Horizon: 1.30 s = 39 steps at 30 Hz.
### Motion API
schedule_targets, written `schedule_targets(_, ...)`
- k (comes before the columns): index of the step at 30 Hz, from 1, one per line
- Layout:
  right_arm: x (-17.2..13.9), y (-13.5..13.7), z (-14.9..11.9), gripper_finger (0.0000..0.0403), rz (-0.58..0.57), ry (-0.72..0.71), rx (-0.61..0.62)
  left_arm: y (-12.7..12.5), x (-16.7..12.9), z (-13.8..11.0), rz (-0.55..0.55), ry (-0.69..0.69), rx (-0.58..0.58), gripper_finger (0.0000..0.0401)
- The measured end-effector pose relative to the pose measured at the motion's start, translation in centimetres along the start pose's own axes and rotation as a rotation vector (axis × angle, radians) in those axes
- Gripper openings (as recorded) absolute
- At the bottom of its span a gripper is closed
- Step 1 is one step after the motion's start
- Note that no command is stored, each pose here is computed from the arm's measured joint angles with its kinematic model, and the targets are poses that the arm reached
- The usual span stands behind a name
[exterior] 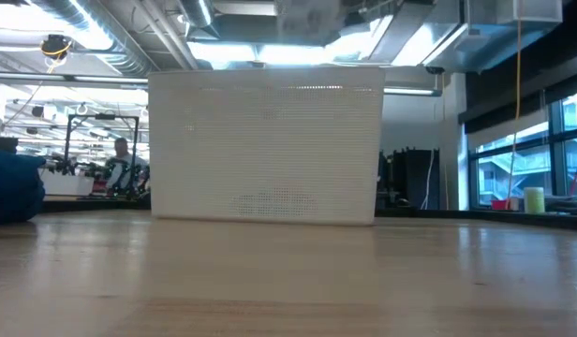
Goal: Pick & place medical supplies in basket/bin
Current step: Put the white mailer bag into the white bin
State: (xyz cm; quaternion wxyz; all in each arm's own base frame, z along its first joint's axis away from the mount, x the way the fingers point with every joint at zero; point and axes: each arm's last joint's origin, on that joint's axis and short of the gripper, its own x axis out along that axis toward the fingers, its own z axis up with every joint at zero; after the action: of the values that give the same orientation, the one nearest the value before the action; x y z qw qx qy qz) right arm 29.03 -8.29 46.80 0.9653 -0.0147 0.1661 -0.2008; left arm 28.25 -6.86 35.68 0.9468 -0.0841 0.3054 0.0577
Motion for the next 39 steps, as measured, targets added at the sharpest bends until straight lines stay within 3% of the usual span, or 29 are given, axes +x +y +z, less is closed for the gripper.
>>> schedule_targets(8,11.4,-3.4,-5.6,0.0164,-0.063,0.31,-0.095,1.1,-1.3,-1.7,0.084,0.165,-0.032,0.0196)
schedule_targets(15,17.1,-7.1,-10.9,0.0163,-0.126,0.504,-0.109,1.7,-2.0,-2.5,0.166,0.233,-0.015,0.0196)
schedule_targets(28,18.9,-7.6,-14.9,0.0163,-0.036,0.738,-0.253,2.4,-1.9,-2.4,0.207,0.239,0.043,0.0196)
schedule_targets(39,19.1,-7.6,-15.8,0.0176,-0.031,0.753,-0.276,3.0,-1.7,-2.2,0.21,0.246,0.019,0.0196)
